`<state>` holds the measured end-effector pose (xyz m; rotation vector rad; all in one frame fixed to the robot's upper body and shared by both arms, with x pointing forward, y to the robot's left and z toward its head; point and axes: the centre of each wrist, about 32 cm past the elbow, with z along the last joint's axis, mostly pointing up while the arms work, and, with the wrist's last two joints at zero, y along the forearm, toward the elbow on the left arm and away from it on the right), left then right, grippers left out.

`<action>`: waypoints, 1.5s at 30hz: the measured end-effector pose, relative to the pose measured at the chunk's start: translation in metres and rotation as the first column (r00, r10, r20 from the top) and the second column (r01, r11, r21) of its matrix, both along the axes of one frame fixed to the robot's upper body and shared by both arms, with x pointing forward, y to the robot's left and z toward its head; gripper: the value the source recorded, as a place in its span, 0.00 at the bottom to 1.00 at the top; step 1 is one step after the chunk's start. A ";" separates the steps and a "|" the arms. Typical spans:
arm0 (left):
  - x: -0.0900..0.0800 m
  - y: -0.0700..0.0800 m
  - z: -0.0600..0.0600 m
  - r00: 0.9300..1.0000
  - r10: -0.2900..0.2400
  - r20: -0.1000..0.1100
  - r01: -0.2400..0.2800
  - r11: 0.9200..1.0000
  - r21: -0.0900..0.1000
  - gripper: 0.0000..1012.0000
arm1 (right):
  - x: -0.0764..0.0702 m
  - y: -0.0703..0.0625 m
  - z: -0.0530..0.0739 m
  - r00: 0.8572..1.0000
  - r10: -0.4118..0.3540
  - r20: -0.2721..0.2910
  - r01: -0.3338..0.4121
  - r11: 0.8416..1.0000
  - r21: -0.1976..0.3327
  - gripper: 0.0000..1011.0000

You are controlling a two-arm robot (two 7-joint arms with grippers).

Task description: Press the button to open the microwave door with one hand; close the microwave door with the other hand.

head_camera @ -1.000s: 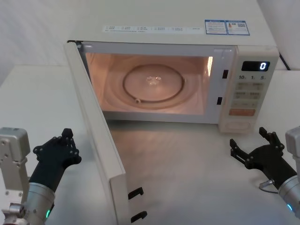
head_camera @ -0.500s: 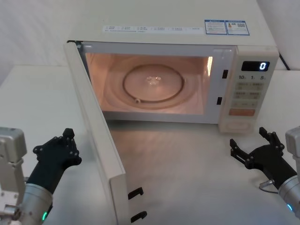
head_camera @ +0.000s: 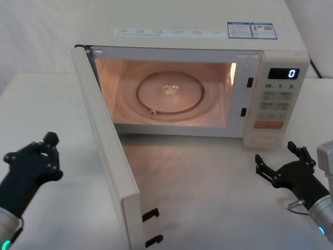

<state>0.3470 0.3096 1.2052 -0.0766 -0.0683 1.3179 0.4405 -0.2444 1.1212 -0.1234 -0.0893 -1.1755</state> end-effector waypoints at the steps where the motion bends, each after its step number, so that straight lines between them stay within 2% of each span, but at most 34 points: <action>1: 0.000 0.000 0.000 1.000 0.000 0.000 0.000 1.000 0.000 0.00 | 0.000 0.000 0.000 1.000 0.000 0.000 0.000 1.000 0.000 0.99; 3: -0.003 0.006 0.008 1.000 -0.024 0.015 0.024 1.000 -0.004 0.00 | 0.000 0.000 0.000 1.000 0.000 0.000 0.000 1.000 0.000 0.99; 5: -0.007 0.012 0.018 0.997 -0.070 0.026 0.071 0.997 -0.012 0.00 | 0.000 0.000 0.000 1.000 0.000 0.000 0.000 1.000 0.000 0.99; 6: -0.007 0.012 0.018 0.997 -0.070 0.026 0.071 0.997 -0.012 0.00 | 0.000 0.000 0.000 1.000 0.000 0.000 0.000 1.000 0.000 0.99; 9: -0.010 0.015 0.027 0.990 -0.135 0.033 0.136 0.990 -0.022 0.00 | 0.000 0.000 0.000 1.000 0.000 0.000 0.000 1.000 0.000 0.99; 10: -0.010 0.015 0.027 0.990 -0.135 0.033 0.136 0.990 -0.022 0.00 | 0.000 0.000 0.000 1.000 0.000 0.000 0.000 1.000 0.000 0.99; 13: -0.011 0.014 0.033 0.982 -0.186 0.034 0.187 0.982 -0.029 0.00 | 0.000 0.000 0.000 1.000 0.000 0.000 0.000 1.000 0.000 0.99; 14: -0.011 0.014 0.033 0.982 -0.186 0.034 0.187 0.982 -0.029 0.00 | 0.000 0.000 0.000 1.000 0.000 0.000 0.000 1.000 0.000 0.99; 16: -0.009 0.012 0.034 0.975 -0.219 0.030 0.220 0.975 -0.037 0.00 | 0.000 0.000 0.000 1.000 0.000 0.000 0.000 1.000 0.000 0.99; 21: -0.005 0.008 0.037 0.967 -0.253 0.028 0.254 0.966 -0.038 0.00 | 0.000 0.000 0.000 1.000 0.000 0.000 0.000 1.000 0.000 0.99; 23: -0.002 0.005 0.037 0.964 -0.266 0.026 0.266 0.963 -0.036 0.00 | 0.000 0.000 0.000 1.000 0.000 0.000 0.000 1.000 0.000 0.99; 30: 0.008 -0.003 0.036 0.960 -0.279 0.020 0.280 0.959 -0.035 0.00 | 0.000 0.000 0.000 1.000 0.000 0.000 0.000 1.000 0.000 0.99; 34: 0.014 -0.009 0.037 0.959 -0.284 0.021 0.284 0.958 -0.024 0.00 | 0.000 0.000 0.000 1.000 0.000 0.000 0.000 1.000 0.000 0.99; 41: 0.022 -0.018 0.038 0.957 -0.290 0.027 0.291 0.957 -0.015 0.00 | 0.000 0.000 0.000 1.000 0.000 0.000 0.000 1.000 0.000 0.99; 45: 0.031 -0.027 0.040 0.954 -0.298 0.025 0.298 0.955 0.004 0.00 | 0.000 0.000 0.000 1.000 0.000 0.000 0.000 1.000 0.000 0.99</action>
